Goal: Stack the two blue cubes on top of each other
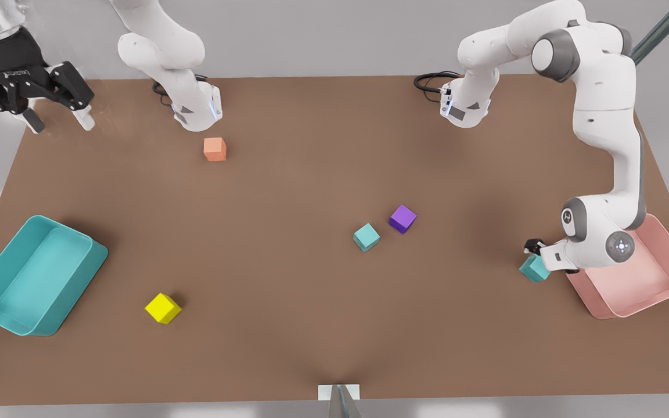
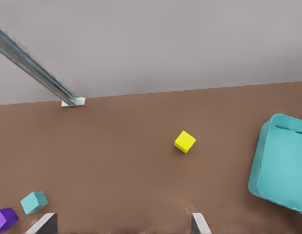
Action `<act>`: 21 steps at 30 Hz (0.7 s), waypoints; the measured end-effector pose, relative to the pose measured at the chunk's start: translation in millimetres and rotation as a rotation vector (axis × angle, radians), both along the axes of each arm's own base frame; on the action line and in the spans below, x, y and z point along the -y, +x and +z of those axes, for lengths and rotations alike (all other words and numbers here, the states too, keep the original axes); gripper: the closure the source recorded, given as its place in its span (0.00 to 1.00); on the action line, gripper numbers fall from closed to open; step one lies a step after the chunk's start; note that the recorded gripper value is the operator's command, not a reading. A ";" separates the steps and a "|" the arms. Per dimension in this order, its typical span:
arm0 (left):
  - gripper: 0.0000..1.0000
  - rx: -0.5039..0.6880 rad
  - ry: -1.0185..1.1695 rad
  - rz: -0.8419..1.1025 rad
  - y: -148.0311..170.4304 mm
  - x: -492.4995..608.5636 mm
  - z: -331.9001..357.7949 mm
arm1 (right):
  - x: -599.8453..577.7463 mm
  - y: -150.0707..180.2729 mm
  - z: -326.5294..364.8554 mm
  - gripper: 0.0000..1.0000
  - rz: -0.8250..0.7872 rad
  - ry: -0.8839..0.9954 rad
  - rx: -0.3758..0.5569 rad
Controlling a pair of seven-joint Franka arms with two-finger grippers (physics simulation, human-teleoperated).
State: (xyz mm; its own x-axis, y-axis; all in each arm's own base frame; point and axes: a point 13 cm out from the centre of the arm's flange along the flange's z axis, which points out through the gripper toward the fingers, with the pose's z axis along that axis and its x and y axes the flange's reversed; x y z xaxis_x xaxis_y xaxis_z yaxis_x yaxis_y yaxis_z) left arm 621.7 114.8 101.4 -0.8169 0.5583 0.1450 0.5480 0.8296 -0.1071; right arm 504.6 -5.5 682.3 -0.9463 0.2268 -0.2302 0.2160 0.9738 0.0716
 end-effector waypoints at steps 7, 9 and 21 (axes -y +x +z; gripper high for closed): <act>0.00 0.049 0.016 -0.025 18.2 -3.3 14.3 | 1.9 -124.7 -361.8 0.00 0.028 -0.042 -0.505; 0.00 0.056 0.021 -0.031 21.3 -6.1 15.4 | 4.5 -99.1 -349.5 0.00 0.037 -0.052 -0.428; 0.00 0.022 0.004 -0.041 12.5 -8.4 -28.8 | 21.3 -66.0 -332.7 0.00 0.047 -0.068 -0.313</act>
